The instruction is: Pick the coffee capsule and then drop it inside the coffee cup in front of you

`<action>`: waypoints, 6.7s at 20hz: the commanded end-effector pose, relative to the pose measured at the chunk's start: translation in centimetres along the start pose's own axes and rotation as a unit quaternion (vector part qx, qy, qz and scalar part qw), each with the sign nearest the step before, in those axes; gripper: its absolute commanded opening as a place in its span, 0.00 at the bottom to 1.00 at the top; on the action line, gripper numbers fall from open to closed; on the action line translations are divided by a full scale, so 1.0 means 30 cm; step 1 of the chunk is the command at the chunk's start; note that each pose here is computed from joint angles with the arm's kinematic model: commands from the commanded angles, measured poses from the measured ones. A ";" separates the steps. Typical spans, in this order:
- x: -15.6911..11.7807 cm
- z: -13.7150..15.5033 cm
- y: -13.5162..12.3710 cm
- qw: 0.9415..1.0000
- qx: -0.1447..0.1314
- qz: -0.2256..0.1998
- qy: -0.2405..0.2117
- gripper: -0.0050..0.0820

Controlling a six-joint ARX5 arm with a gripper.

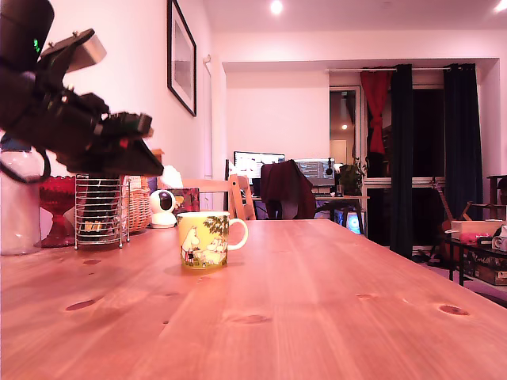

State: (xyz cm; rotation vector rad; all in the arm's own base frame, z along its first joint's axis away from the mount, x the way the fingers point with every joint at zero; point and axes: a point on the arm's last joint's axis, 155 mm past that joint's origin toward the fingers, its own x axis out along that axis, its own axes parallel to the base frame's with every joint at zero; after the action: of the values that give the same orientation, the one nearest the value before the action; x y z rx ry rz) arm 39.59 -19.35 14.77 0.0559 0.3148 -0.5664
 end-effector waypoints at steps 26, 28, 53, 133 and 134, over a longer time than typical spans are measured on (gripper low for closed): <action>0.072 0.109 0.007 0.999 -0.017 -0.015 0.047 0.19; 0.119 0.112 0.015 0.998 -0.021 -0.016 0.063 0.19; 0.464 0.047 0.153 0.969 -0.057 -0.024 0.238 0.19; 0.207 0.284 0.059 0.966 -0.095 -0.062 0.231 0.04; 0.197 0.292 0.060 0.967 -0.093 -0.059 0.229 0.04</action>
State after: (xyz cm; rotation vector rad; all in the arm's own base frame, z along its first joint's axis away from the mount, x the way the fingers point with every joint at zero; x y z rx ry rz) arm 48.17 -22.49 20.00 -0.0147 0.8497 -0.6407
